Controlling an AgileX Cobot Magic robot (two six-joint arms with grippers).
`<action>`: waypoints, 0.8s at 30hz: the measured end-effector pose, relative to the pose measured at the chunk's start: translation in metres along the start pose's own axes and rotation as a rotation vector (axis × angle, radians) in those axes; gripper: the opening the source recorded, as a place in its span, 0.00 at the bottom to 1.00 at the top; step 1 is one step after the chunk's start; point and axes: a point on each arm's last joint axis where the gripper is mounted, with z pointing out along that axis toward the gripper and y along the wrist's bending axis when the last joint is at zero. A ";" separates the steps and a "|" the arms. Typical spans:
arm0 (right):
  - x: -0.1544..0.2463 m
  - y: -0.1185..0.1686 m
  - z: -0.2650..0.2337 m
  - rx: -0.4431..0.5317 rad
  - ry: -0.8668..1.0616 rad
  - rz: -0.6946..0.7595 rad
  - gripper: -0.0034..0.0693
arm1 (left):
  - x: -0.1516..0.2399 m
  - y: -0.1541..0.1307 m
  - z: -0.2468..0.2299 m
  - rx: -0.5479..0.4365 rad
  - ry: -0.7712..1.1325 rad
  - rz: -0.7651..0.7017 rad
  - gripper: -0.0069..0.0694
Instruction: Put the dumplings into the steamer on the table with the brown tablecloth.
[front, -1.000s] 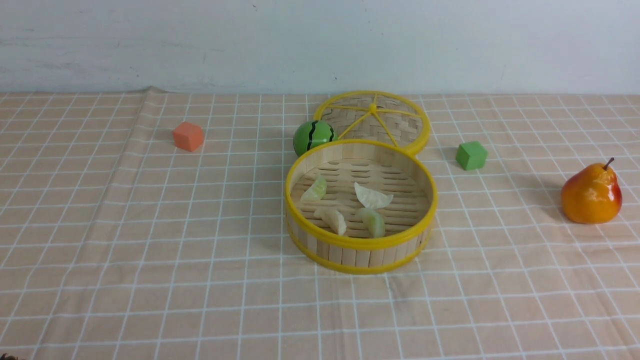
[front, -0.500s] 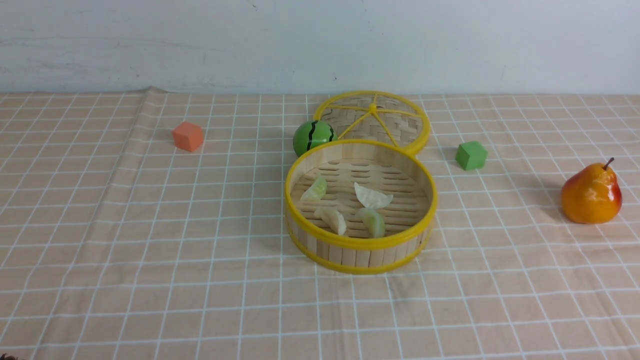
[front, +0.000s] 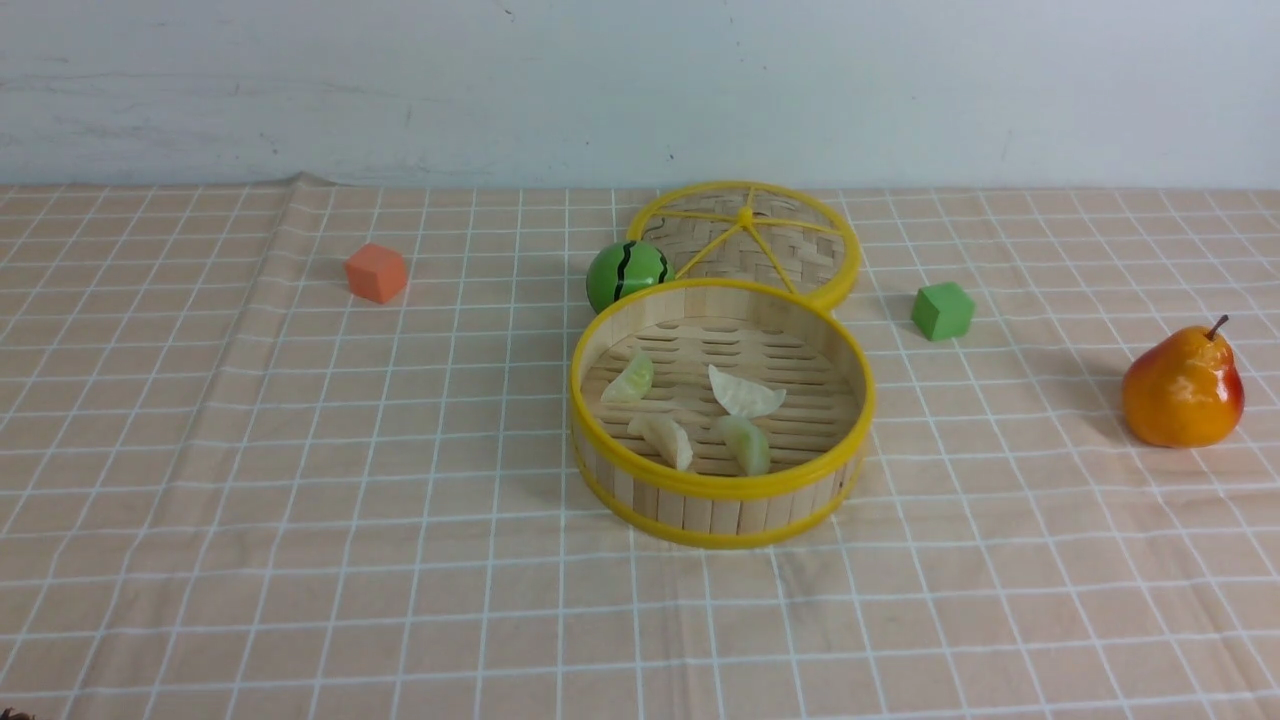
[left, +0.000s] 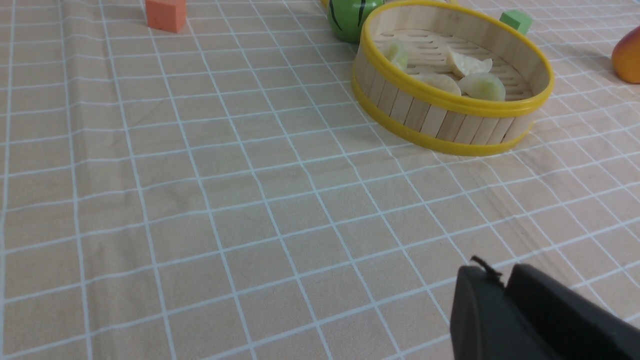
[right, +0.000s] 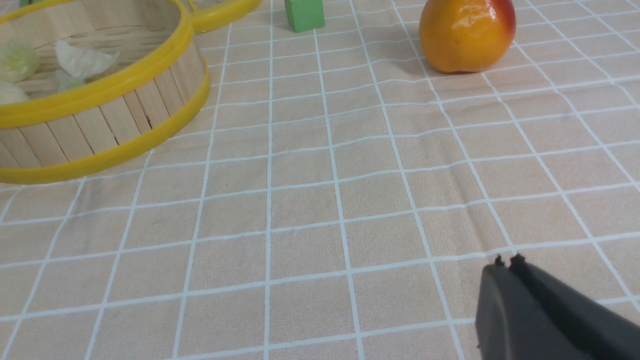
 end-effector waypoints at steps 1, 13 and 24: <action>0.000 0.000 0.000 0.000 0.000 0.000 0.04 | 0.000 0.000 0.000 0.000 0.000 0.000 0.18; 0.000 0.000 0.000 0.000 0.000 0.000 0.05 | 0.019 0.002 0.020 0.033 -0.164 -0.061 0.12; 0.000 0.000 0.000 0.000 0.000 0.000 0.07 | 0.056 0.028 0.035 -0.268 -0.260 -0.173 0.07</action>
